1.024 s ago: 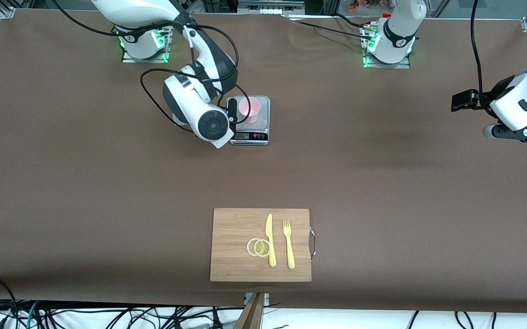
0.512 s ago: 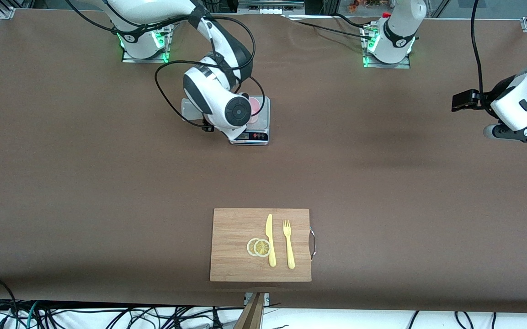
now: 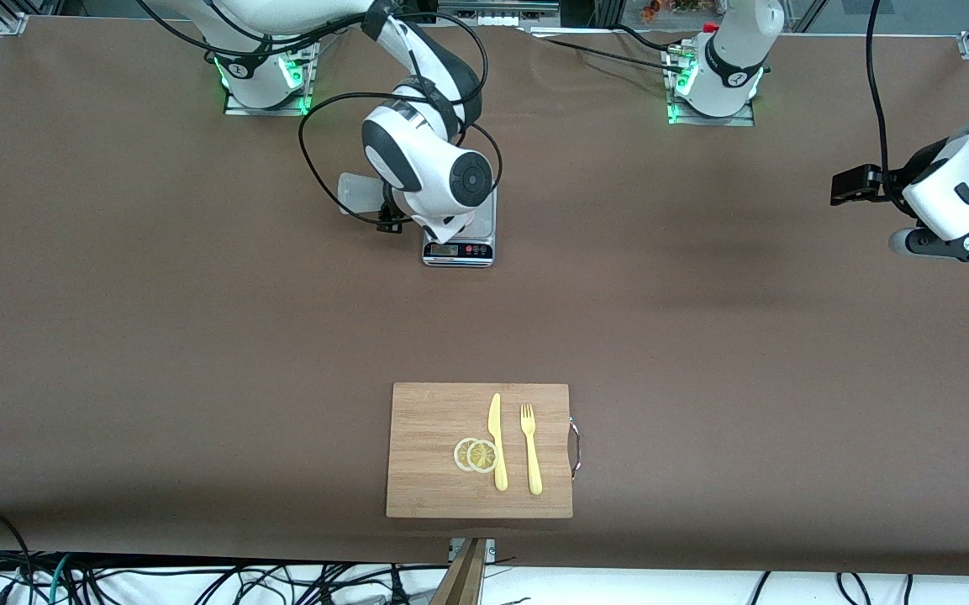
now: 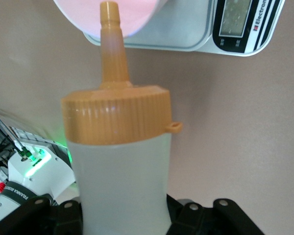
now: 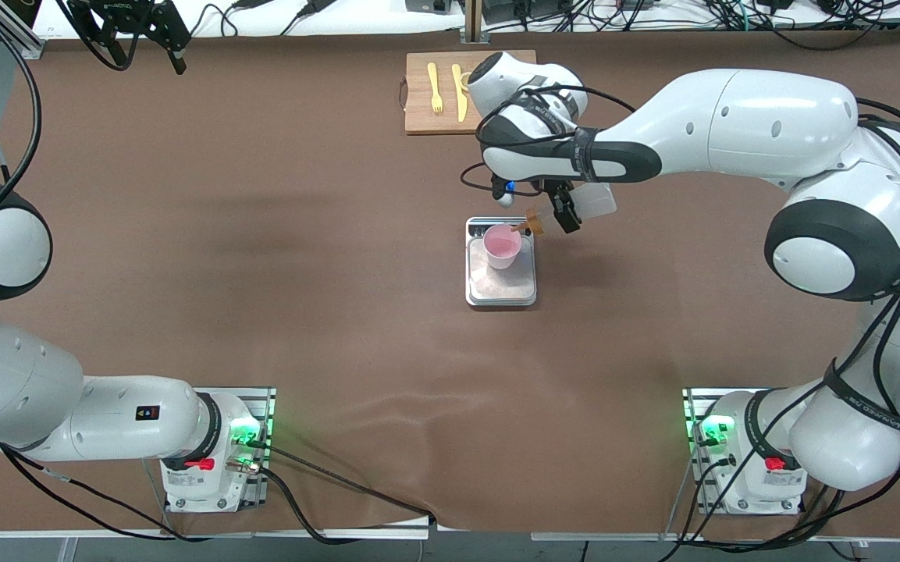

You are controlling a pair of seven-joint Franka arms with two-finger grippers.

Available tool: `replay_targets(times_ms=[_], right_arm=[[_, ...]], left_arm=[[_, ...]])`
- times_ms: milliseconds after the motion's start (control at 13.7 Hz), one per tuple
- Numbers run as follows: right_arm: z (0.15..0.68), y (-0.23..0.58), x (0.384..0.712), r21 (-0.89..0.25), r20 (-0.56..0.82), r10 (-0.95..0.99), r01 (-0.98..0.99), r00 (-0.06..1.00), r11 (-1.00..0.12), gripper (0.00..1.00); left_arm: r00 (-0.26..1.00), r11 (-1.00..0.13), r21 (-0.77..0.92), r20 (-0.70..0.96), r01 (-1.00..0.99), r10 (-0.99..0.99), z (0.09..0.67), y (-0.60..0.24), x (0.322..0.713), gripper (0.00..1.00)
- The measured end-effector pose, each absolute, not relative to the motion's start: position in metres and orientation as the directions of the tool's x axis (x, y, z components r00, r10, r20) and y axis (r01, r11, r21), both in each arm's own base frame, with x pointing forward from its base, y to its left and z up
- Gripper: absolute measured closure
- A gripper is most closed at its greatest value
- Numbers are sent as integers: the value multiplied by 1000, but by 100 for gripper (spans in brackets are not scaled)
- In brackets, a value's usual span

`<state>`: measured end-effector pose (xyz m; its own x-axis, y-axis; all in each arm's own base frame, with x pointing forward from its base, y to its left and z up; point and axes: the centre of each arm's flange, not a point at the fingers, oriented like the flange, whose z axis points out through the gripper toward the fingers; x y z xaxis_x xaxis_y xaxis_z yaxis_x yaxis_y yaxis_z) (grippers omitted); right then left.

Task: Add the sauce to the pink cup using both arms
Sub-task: 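Tilt the bottle nozzle over the pink cup with the right gripper, then raise the bottle upright and move it away from the cup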

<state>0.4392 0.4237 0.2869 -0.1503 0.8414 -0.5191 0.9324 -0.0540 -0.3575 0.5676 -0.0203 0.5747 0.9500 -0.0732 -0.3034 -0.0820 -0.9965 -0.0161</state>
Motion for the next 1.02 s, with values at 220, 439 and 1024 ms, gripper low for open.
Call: replay_targets(times_ms=[220, 439, 1024], right_arm=[[287, 426, 438, -351, -525, 837, 935, -157, -45, 73], [289, 429, 438, -347, -523, 838, 937, -157, -41, 73], [299, 399, 485, -396, -361, 925, 917, -116, -40, 73]], left_arm=[[950, -997, -16, -303, -81, -73, 575, -20, 568, 0], [950, -997, -16, -303, -81, -73, 575, -20, 568, 0], [950, -997, -16, -303, -81, -72, 575, -19, 568, 0]])
